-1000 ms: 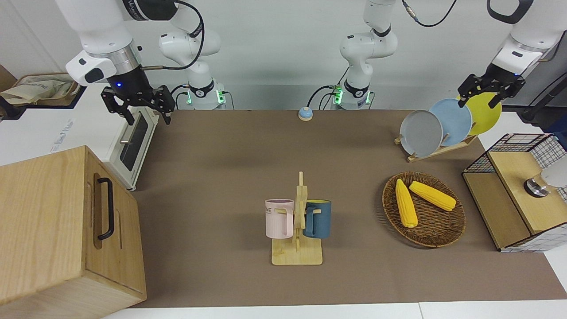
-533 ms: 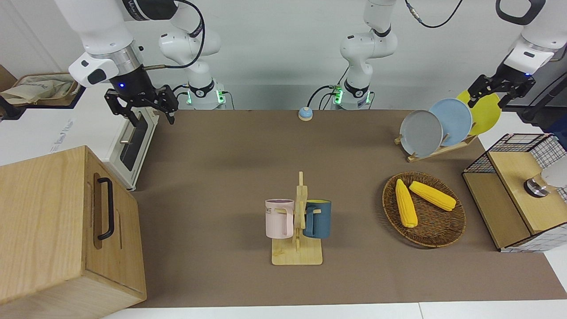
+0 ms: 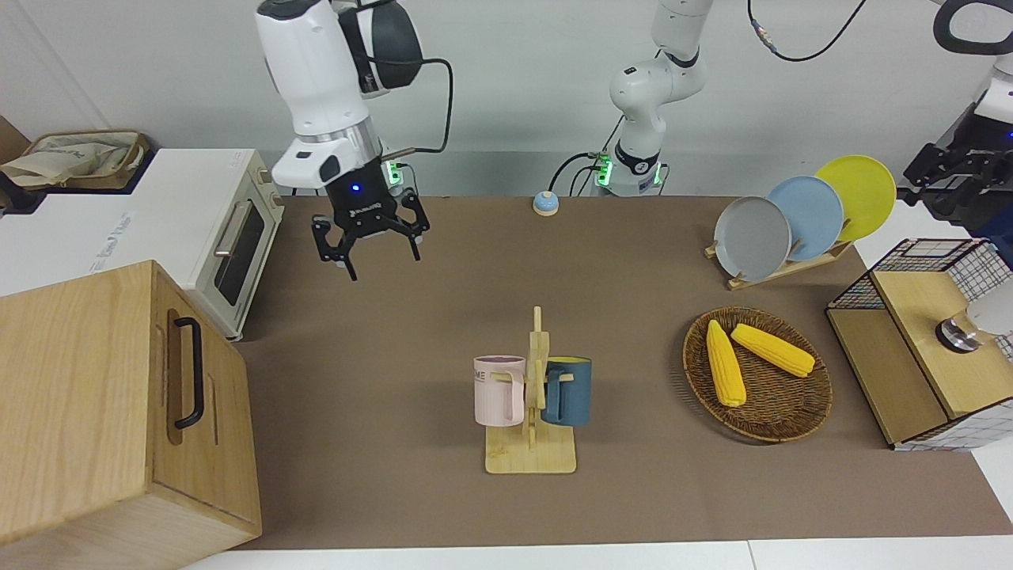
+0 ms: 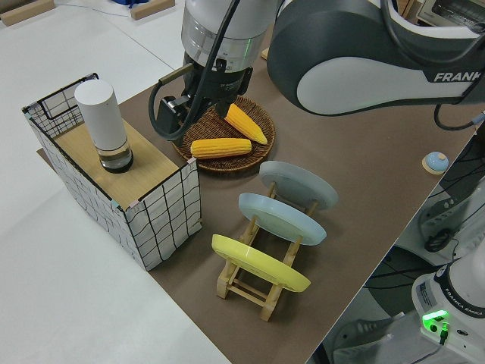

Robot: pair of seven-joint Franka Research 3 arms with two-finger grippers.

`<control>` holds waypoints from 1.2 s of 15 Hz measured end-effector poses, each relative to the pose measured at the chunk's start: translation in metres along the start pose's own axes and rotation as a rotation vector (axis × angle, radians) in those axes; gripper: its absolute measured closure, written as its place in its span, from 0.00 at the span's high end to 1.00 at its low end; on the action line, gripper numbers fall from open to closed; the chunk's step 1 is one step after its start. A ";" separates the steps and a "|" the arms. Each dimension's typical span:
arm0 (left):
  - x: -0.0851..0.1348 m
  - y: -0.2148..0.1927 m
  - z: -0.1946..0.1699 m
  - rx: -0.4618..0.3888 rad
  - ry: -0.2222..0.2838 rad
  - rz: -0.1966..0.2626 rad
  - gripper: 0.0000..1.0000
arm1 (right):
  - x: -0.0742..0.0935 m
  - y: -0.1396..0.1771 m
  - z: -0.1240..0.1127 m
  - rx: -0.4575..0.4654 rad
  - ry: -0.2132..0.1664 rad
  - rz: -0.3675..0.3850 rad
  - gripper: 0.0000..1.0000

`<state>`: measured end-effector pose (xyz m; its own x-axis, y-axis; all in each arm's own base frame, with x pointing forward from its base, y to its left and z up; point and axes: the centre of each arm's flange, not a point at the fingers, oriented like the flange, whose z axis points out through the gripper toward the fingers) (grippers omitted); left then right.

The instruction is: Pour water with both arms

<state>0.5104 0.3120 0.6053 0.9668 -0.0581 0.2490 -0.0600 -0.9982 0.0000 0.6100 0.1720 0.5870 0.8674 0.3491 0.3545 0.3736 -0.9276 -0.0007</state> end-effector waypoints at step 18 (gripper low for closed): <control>0.032 -0.068 0.097 0.009 0.424 -0.044 0.99 | 0.042 -0.085 0.121 -0.148 0.118 -0.507 0.99</control>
<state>0.5700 0.3766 0.5194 0.7802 -0.0063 0.6255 -0.0174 -0.9998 0.0117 0.6543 0.2814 0.4886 0.5447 0.7484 0.3785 0.6781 -0.6586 0.3262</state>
